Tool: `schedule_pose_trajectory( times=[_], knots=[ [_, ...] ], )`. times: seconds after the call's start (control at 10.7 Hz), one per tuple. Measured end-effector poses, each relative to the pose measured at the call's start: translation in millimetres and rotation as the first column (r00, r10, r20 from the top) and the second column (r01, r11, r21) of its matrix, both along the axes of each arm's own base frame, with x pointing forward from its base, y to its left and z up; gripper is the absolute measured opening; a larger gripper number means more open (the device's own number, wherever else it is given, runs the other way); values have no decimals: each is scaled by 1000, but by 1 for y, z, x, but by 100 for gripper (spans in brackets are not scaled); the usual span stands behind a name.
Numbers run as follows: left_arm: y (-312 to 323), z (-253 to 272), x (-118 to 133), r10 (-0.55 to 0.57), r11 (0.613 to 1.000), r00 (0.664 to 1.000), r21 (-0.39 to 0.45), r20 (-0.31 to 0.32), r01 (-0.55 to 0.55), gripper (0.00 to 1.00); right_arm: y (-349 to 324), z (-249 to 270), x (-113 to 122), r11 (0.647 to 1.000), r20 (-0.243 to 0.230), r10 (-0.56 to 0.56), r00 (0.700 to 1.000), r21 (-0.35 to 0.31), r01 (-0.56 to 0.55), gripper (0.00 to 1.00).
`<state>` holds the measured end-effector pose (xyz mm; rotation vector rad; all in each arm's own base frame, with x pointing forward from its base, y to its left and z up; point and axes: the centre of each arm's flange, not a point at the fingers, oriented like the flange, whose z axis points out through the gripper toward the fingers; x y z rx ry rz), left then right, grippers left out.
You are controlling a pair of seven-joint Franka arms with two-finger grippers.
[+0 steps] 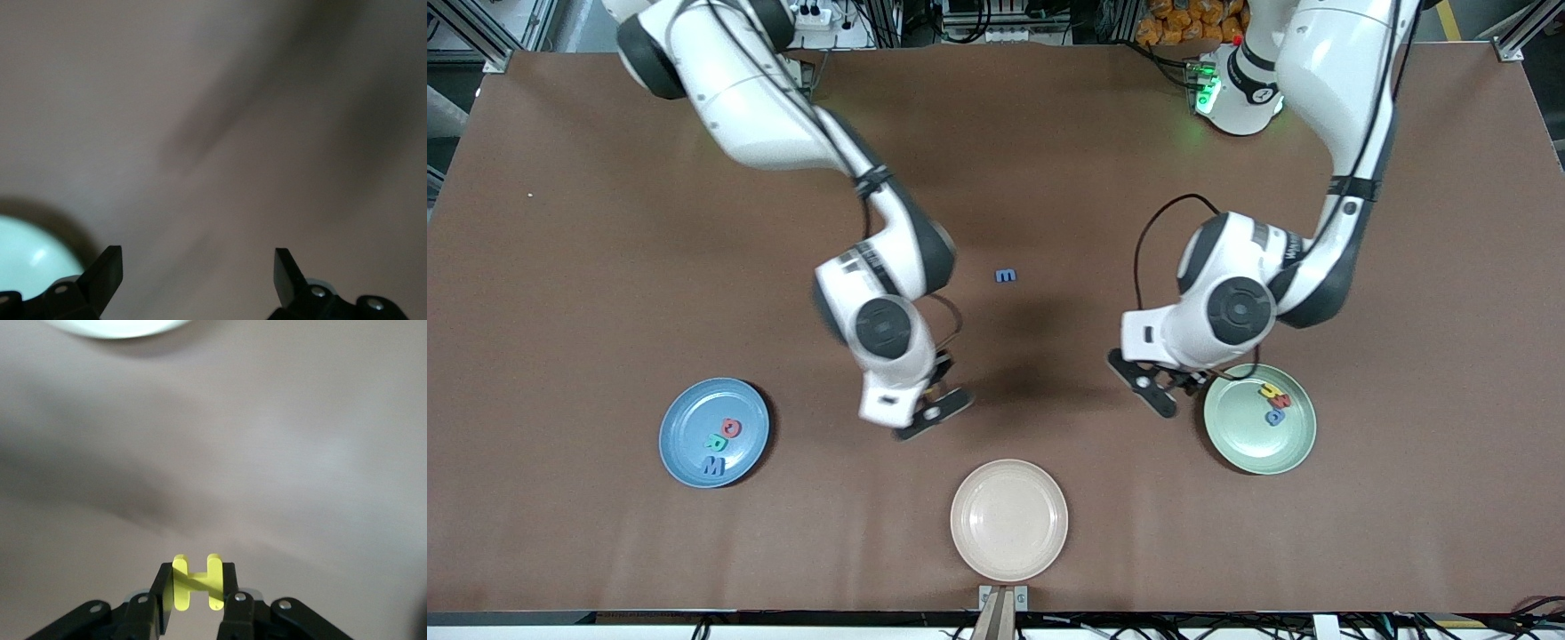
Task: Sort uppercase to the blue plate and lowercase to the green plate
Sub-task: 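Place the H on the blue plate while the left gripper reaches the blue m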
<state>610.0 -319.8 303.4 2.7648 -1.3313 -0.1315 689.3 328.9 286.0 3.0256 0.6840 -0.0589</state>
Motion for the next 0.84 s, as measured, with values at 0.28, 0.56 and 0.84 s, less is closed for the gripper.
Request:
schedule_pose_trajectory(
  times=[0.28, 0.56, 0.84],
  knots=[
    [-95, -13, -49, -208, 978, 975, -3, 83, 209, 100, -149, 14, 56, 980, 21, -200, 980, 5, 200, 33],
    [-174, -46, -122, -348, 934, 933, -57, 90, 354, 100, -275, 15, 76, 936, 23, -353, 935, 7, 353, 33],
    [-178, -104, -176, -431, 895, 894, -70, 124, 441, 97, -307, 10, 70, 917, -38, -398, 917, -24, 397, 33]
  ],
)
